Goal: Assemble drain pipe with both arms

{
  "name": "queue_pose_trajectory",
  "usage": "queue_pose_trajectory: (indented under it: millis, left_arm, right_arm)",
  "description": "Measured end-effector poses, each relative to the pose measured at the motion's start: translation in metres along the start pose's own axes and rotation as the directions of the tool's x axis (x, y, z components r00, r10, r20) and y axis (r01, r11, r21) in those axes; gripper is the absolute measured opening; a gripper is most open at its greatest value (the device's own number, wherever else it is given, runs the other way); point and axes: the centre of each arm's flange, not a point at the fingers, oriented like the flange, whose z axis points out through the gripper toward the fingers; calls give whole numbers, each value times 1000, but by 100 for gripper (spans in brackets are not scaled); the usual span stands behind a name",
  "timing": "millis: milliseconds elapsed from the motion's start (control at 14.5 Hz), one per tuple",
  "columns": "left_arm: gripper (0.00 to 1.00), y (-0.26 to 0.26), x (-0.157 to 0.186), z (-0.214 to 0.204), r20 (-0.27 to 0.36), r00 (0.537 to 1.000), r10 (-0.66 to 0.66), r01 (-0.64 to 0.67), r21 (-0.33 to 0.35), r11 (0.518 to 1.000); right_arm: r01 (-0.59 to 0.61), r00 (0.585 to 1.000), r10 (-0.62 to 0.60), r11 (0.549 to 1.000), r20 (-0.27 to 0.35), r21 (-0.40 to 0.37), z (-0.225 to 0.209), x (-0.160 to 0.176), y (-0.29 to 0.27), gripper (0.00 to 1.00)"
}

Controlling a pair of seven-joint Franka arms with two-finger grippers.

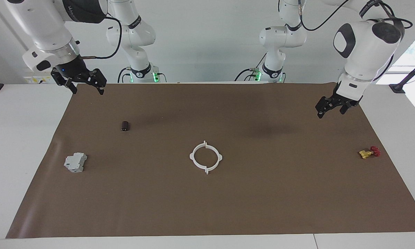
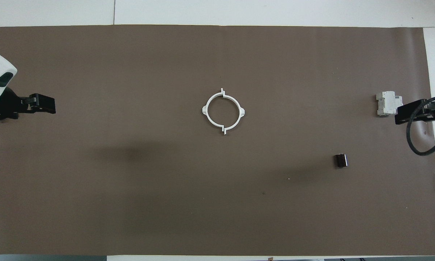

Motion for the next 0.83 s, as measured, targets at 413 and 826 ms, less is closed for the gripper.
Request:
queue_pose_trajectory:
  millis: [413, 826]
  left_arm:
    - [100, -19, -3, -60, 27, 999, 46, -46, -9, 999]
    - [100, -45, 1, -64, 71, 996, 56, -55, -19, 998]
  right_arm:
    - [0, 1000, 0, 1000, 0, 0, 0, 0, 0, 100]
    - [0, 1000, 0, 1000, 0, 0, 0, 0, 0, 100]
